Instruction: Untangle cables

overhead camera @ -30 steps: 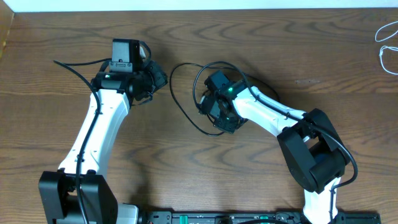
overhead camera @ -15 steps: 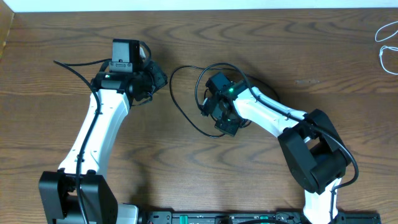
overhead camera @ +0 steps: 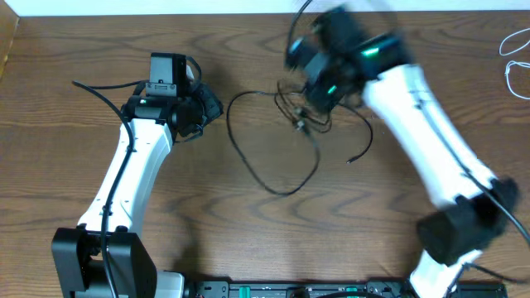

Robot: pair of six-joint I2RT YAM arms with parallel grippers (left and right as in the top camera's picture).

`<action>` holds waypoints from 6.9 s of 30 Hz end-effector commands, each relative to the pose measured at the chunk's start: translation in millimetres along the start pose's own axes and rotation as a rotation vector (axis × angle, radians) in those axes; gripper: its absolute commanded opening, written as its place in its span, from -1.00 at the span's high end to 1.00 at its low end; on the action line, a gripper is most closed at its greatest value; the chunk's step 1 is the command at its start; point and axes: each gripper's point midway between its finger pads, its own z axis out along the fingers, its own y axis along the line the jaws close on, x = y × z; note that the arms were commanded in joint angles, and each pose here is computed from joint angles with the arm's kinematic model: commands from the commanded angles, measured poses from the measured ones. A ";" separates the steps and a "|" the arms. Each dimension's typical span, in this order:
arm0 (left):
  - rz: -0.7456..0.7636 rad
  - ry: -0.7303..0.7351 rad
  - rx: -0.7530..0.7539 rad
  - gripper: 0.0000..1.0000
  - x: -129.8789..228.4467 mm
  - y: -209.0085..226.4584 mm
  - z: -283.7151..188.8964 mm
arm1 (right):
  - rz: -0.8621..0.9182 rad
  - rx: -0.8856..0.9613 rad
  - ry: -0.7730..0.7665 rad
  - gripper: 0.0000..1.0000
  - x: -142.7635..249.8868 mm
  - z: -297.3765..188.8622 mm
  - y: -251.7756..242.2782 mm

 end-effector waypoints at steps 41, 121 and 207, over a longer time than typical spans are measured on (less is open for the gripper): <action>0.013 -0.002 -0.018 0.22 -1.2 2.8 -2.2 | 1.558 1.038 -0.360 0.98 361.3 -248.7 -394.9; -0.010 -0.097 -0.273 0.21 -14.4 52.5 -9.8 | 0.204 0.121 0.265 0.38 97.2 186.8 3.5; 0.450 -0.001 -0.166 0.13 28.9 0.6 118.1 | 0.600 0.329 -0.048 -0.40 74.3 164.3 -198.1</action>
